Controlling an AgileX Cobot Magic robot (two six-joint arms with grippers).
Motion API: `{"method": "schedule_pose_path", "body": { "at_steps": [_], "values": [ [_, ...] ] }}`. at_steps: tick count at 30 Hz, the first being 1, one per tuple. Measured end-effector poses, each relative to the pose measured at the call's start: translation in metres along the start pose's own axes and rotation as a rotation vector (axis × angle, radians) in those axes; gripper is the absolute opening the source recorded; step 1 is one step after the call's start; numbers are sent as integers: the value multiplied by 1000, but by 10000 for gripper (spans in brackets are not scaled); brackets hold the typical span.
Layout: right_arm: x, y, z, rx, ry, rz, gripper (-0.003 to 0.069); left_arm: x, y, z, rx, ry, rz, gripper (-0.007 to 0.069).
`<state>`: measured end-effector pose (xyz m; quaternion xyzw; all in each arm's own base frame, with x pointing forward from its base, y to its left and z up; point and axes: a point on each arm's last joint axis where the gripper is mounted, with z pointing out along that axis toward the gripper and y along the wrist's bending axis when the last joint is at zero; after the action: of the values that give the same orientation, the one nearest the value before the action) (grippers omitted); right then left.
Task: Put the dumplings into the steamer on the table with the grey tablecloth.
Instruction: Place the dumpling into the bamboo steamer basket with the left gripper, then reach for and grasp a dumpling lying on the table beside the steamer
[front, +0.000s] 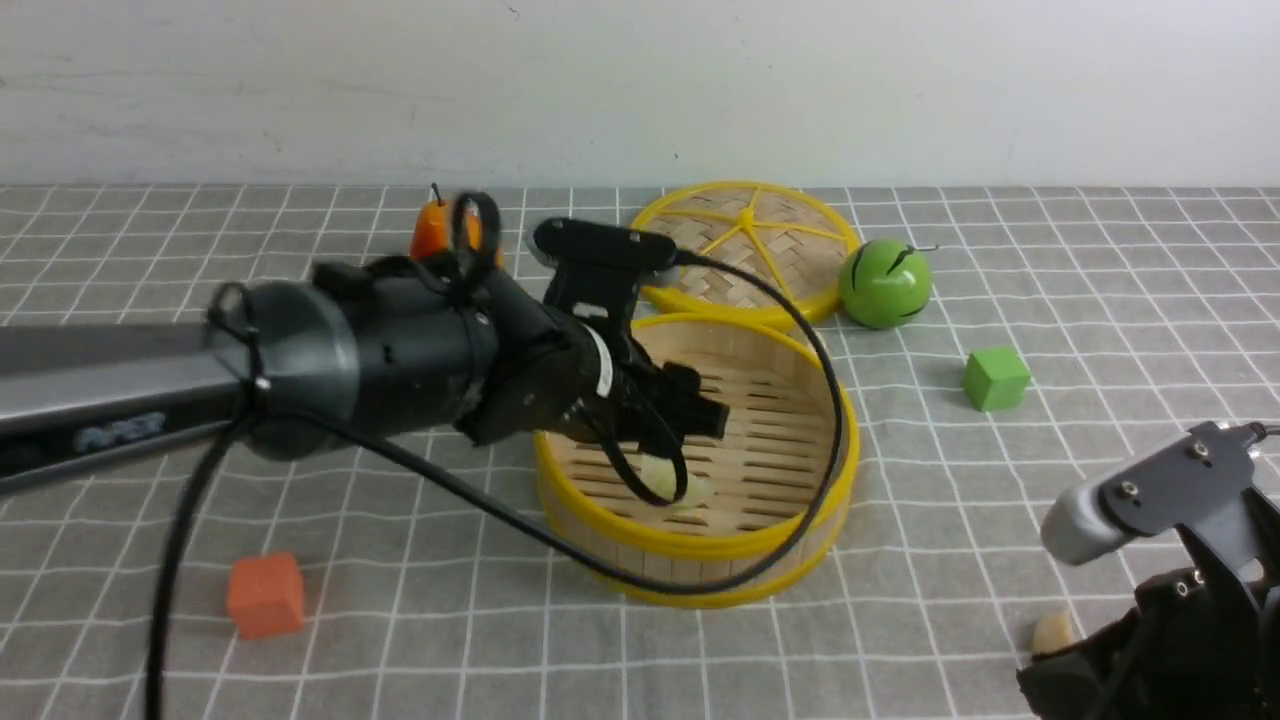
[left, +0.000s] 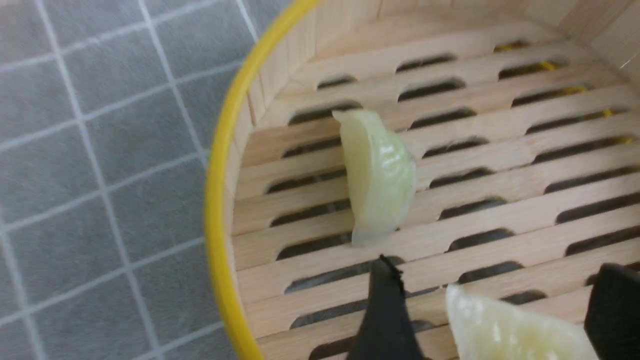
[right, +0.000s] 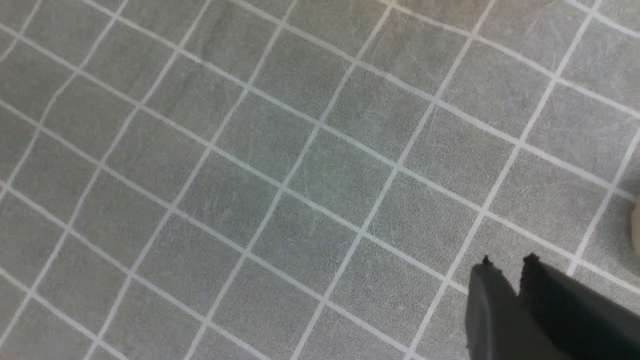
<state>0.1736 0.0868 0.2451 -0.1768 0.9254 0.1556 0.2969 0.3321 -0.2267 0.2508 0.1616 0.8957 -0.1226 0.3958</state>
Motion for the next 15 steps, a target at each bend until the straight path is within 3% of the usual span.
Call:
{"method": "schedule_pose_path", "body": {
  "at_steps": [4, 7, 8, 13, 15],
  "values": [
    [-12, -14, -5, 56, -54, 130, 140, -27, 6, -69, -24, -89, -8, 442],
    [-19, -40, 4, 146, -36, 210, 245, -40, 20, -164, -71, -189, -24, 300],
    [-20, -41, 5, 151, -33, 213, 251, -40, 20, -164, -71, -189, -24, 279],
    [-14, -69, 51, 203, 86, 294, 369, -15, 40, -259, -98, -261, -82, 14],
    [-10, -75, 69, 213, 122, 308, 367, 10, 49, -282, -95, -278, -94, -14]
  ]
}}
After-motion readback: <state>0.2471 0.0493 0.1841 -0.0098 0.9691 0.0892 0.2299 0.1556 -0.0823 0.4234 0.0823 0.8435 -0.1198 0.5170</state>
